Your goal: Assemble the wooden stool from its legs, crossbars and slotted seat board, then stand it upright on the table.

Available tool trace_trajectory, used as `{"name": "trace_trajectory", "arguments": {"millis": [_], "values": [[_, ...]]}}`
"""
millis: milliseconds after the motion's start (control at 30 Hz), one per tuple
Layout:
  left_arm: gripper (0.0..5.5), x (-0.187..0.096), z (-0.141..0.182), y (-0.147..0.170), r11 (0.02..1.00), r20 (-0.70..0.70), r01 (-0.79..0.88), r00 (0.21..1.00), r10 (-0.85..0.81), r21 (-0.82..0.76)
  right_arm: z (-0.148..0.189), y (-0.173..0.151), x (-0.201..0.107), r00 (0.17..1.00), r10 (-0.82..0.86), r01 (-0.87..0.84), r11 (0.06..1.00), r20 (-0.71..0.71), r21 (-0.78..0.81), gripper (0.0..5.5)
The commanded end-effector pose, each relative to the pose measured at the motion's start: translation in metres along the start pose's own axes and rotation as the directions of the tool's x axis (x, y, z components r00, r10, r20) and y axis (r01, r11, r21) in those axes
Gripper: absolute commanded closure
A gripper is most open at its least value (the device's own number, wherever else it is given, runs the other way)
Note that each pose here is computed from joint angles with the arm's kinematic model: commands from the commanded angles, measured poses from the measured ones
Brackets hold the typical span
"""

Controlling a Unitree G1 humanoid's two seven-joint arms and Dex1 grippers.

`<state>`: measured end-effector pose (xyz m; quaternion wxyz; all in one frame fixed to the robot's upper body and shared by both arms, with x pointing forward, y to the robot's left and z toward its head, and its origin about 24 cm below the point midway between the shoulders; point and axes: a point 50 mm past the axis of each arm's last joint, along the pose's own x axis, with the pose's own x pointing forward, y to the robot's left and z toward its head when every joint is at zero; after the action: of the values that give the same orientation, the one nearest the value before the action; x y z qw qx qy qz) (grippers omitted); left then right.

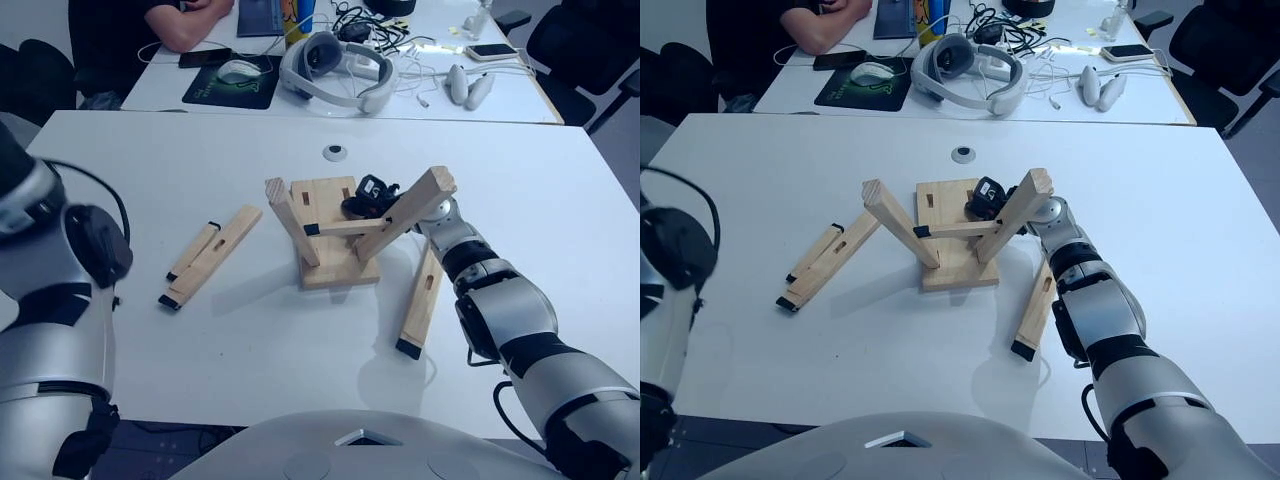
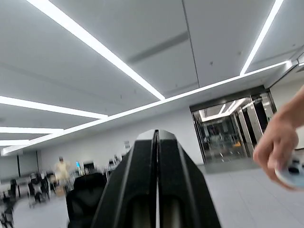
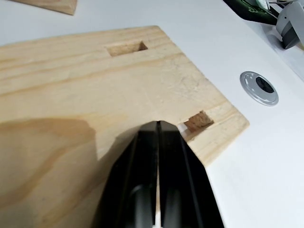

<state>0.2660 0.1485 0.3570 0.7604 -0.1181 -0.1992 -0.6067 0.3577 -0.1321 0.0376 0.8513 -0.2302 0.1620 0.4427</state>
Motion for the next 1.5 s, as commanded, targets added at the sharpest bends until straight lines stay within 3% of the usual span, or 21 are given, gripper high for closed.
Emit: {"name": "trace_trajectory", "arguments": {"millis": [33, 67, 100, 200, 367, 533, 733, 933, 1100, 1333, 1500], "values": [[5.48, -0.081, -0.198, -0.031, 0.961, -0.748, -0.051, 0.639, -0.178, -0.272, -0.081, 0.056, -0.006, 0.93, 0.193, -0.145, 0.974, -0.311, 0.173, 5.5], [5.48, -0.086, -0.207, -0.037, 0.964, -0.787, 0.005, 0.575, -0.222, -0.267, -0.081, 0.056, -0.006, 0.929, 0.196, -0.147, 0.974, -0.313, 0.173, 5.5], [5.48, -0.084, -0.204, -0.041, 0.963, -0.788, 0.048, 0.565, -0.246, -0.266, -0.08, 0.056, -0.005, 0.927, 0.198, -0.151, 0.975, -0.319, 0.165, 5.5], [5.48, -0.064, -0.179, -0.028, 0.985, -0.782, 0.149, 0.602, -0.164, -0.091, -0.081, 0.054, -0.006, 0.922, 0.19, -0.144, 0.977, -0.339, 0.155, 5.5], [5.48, -0.024, -0.119, 0.007, 0.976, -0.588, 0.099, 0.808, 0.036, 0.195, -0.084, 0.056, -0.007, 0.922, 0.177, -0.126, 0.978, -0.345, 0.164, 5.5], [5.48, -0.035, -0.101, 0.031, 0.966, -0.456, -0.093, 0.868, 0.198, 0.242, -0.089, 0.063, -0.006, 0.919, 0.184, -0.118, 0.972, -0.348, 0.202, 5.5], [5.48, -0.082, -0.122, 0.044, 0.861, -0.369, -0.381, 0.788, 0.493, 0.337, -0.091, 0.066, 0.003, 0.917, 0.066, 0.072, 0.942, -0.393, 0.327, 5.5], [5.48, -0.115, -0.158, 0.023, 0.825, -0.475, -0.416, 0.677, 0.562, 0.382, -0.074, 0.057, 0.018, 0.912, -0.186, 0.36, 0.791, -0.366, 0.494, 5.5], [5.48, -0.124, -0.174, 0.013, 0.791, -0.477, -0.456, 0.633, 0.61, 0.407, -0.058, 0.055, 0.029, 0.888, -0.296, 0.457, 0.656, -0.352, 0.601, 5.5], [5.48, -0.114, -0.196, -0.001, 0.805, -0.489, -0.456, 0.64, 0.593, 0.379, -0.04, 0.038, 0.031, 0.871, -0.387, 0.49, 0.667, -0.302, 0.561, 5.5], [5.48, -0.132, -0.213, -0.004, 0.731, -0.495, -0.537, 0.539, 0.682, 0.421, -0.013, 0.005, 0.02, 0.852, -0.506, 0.495, 0.695, -0.134, 0.522, 5.5]]}}
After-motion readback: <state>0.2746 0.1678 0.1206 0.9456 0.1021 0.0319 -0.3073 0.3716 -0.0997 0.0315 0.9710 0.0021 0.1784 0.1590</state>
